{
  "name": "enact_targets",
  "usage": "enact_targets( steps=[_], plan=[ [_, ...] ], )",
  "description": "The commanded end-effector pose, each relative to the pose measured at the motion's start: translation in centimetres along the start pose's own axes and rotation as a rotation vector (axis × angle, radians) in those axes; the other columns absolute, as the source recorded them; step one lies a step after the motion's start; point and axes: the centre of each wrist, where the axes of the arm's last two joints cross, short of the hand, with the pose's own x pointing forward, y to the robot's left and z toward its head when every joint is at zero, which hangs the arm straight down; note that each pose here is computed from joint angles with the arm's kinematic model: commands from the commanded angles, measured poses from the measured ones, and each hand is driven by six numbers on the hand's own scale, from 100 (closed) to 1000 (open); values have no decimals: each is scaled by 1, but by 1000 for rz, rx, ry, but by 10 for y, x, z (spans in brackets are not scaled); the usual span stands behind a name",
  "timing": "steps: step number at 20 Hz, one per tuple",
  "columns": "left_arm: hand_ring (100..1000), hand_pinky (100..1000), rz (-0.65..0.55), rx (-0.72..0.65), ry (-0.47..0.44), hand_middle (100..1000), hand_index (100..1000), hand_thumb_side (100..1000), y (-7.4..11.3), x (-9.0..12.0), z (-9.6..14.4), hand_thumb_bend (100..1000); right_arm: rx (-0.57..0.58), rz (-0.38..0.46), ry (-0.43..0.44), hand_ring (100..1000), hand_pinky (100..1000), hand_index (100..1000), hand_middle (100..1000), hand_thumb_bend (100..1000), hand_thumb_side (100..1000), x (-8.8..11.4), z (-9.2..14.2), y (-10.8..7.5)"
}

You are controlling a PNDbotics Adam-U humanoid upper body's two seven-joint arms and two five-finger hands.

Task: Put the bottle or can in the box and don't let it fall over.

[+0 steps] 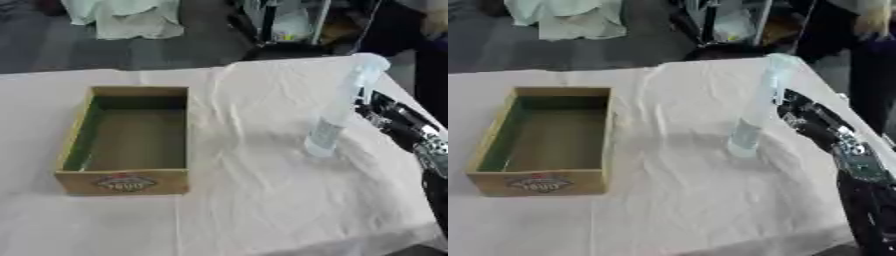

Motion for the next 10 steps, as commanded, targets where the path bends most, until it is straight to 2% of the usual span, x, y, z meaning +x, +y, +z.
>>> enact_targets(
  steps=[1, 10],
  plan=[
    [1000, 1000, -21, -9, -17, 1000, 773, 811, 4, 7, -2, 101, 0, 37, -27, 1000, 1000, 1000, 1000, 100, 470, 14, -7, -10],
    [1000, 1000, -20, -9, -16, 1000, 773, 811, 4, 7, -2, 101, -2, 30, -27, 1000, 1000, 1000, 1000, 100, 470, 16, -12, -6]
  ],
)
